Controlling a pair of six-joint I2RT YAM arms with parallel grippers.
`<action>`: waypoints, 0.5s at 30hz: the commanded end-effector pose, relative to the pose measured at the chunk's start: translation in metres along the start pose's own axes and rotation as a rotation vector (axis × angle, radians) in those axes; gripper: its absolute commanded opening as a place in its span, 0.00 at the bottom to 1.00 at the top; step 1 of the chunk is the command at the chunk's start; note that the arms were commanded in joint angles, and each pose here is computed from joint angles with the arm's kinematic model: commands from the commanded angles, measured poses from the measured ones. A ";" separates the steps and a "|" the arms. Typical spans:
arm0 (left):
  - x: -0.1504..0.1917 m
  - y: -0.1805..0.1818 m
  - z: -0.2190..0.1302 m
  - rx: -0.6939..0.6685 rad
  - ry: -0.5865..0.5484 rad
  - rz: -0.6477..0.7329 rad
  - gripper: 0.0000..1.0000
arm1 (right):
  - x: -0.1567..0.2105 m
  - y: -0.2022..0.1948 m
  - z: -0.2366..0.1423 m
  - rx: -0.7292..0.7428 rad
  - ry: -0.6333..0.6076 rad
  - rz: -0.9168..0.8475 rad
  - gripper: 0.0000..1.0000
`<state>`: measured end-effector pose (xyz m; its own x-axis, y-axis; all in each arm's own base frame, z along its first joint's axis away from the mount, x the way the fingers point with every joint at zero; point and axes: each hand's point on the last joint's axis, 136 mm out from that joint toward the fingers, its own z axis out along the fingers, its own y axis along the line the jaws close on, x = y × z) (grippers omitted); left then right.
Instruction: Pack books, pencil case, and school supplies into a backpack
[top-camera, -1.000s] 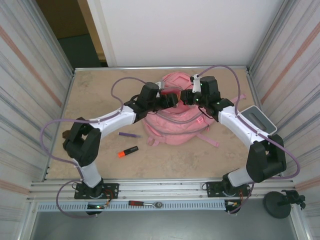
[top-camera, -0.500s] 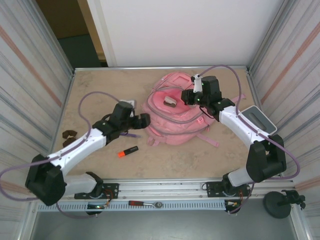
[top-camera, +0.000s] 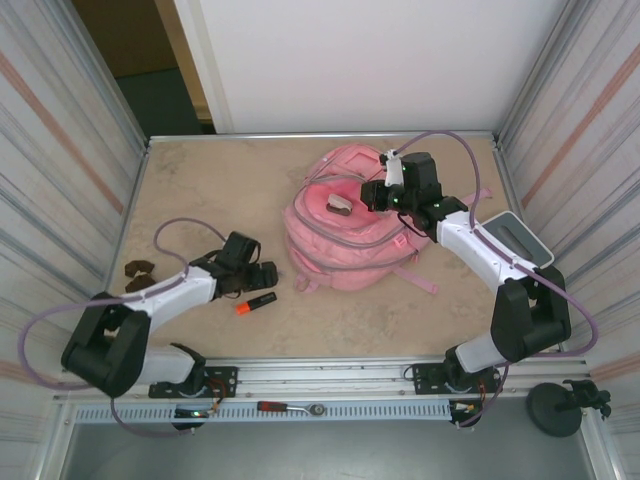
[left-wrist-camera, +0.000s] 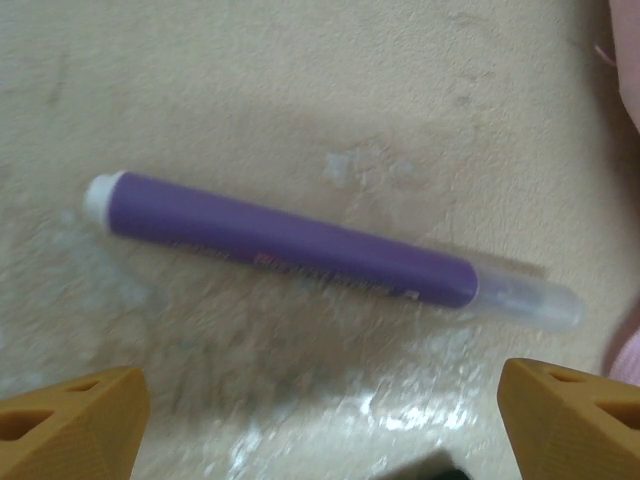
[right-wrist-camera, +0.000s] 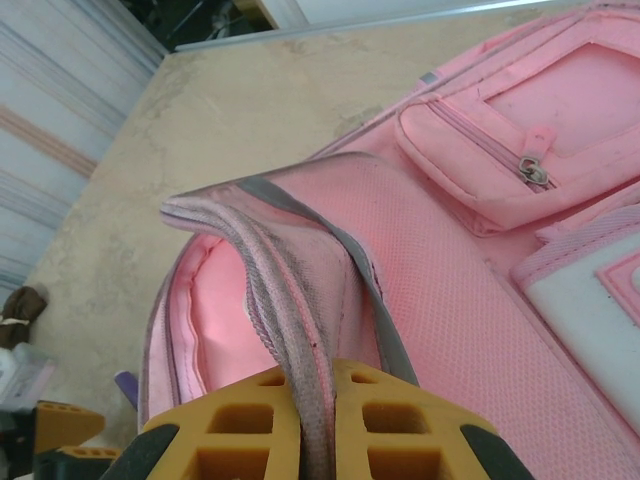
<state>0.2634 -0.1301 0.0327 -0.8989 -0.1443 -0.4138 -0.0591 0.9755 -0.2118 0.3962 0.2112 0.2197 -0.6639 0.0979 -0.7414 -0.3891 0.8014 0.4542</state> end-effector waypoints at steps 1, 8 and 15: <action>-0.026 -0.025 0.003 0.051 -0.051 0.017 0.90 | -0.018 -0.001 -0.003 -0.005 -0.064 -0.032 0.01; -0.038 -0.029 0.023 -0.040 -0.041 0.082 0.86 | -0.015 -0.003 -0.003 -0.002 -0.054 -0.033 0.02; -0.031 -0.033 0.042 -0.096 0.005 0.143 0.68 | -0.012 -0.007 -0.004 0.006 -0.046 -0.030 0.02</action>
<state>0.3084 -0.1594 0.0223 -0.9013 -0.0462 -0.4306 -0.0019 0.9947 -0.1027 0.3953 0.2100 0.2178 -0.6692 0.0938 -0.7371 -0.3907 0.7994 0.4564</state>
